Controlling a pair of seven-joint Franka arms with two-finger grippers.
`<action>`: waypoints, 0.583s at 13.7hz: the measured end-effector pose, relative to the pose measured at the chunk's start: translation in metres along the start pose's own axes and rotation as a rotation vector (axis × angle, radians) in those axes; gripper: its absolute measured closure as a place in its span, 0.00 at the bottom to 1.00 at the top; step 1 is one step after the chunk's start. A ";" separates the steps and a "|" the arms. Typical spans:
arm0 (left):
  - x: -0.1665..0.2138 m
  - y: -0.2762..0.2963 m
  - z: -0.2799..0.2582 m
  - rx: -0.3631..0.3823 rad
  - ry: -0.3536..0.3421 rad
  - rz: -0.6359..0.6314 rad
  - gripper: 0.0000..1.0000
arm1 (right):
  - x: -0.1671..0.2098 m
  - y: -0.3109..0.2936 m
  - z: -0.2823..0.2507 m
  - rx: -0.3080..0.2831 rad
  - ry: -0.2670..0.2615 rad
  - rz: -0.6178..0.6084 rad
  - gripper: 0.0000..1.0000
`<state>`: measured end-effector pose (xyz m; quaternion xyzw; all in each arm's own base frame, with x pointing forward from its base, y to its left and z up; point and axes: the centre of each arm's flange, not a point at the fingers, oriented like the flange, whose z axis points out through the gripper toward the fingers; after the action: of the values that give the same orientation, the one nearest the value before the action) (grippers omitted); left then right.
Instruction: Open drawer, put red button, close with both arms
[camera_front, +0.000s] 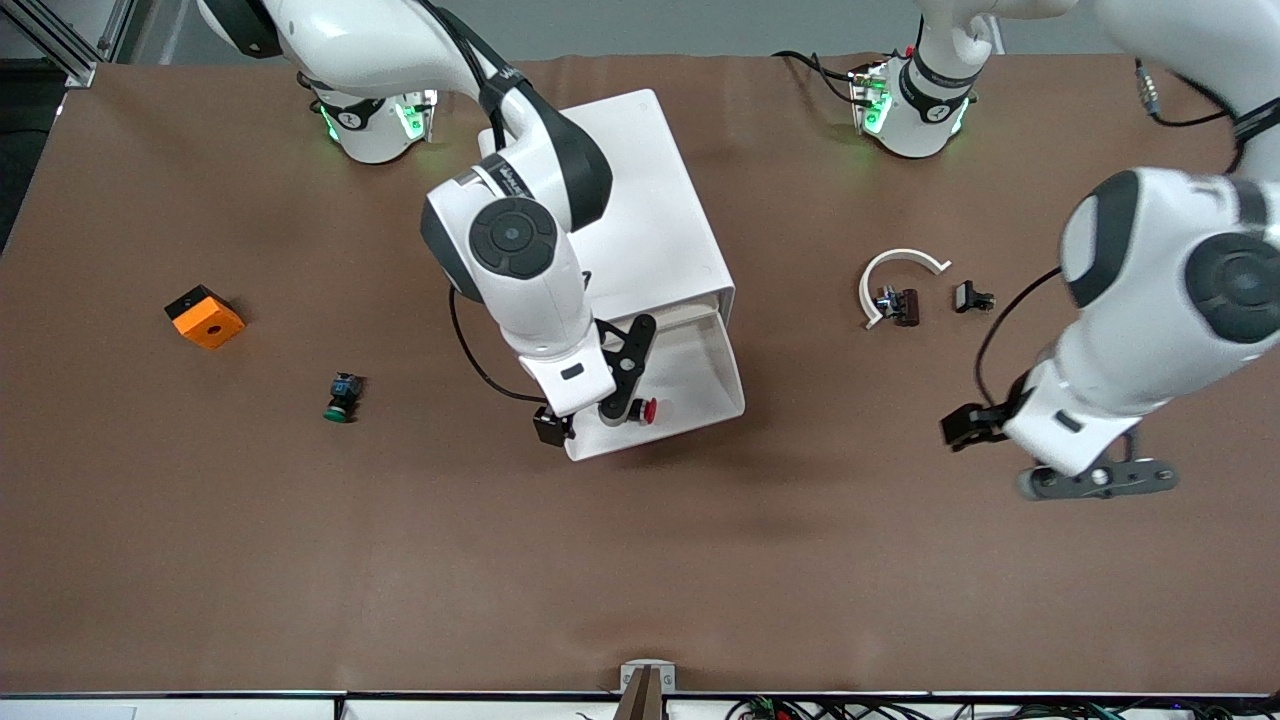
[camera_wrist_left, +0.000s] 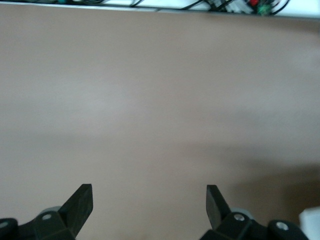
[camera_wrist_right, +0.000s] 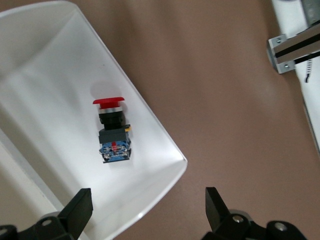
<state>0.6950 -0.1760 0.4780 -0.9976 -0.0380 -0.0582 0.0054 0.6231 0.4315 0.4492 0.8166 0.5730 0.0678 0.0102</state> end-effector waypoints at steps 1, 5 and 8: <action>-0.001 0.026 0.016 -0.018 0.025 -0.002 0.00 | -0.005 0.007 -0.013 -0.011 0.013 0.011 0.00; -0.013 0.107 0.070 -0.082 0.095 0.043 0.00 | -0.035 0.037 -0.063 -0.043 0.042 0.072 0.00; -0.035 0.167 0.104 -0.126 0.122 0.056 0.00 | -0.058 0.034 -0.114 -0.025 0.016 0.216 0.00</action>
<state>0.6848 -0.3432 0.3692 -0.9912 -0.0059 -0.1209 -0.0532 0.6214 0.3586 0.5592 0.8730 0.4807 0.0823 0.0085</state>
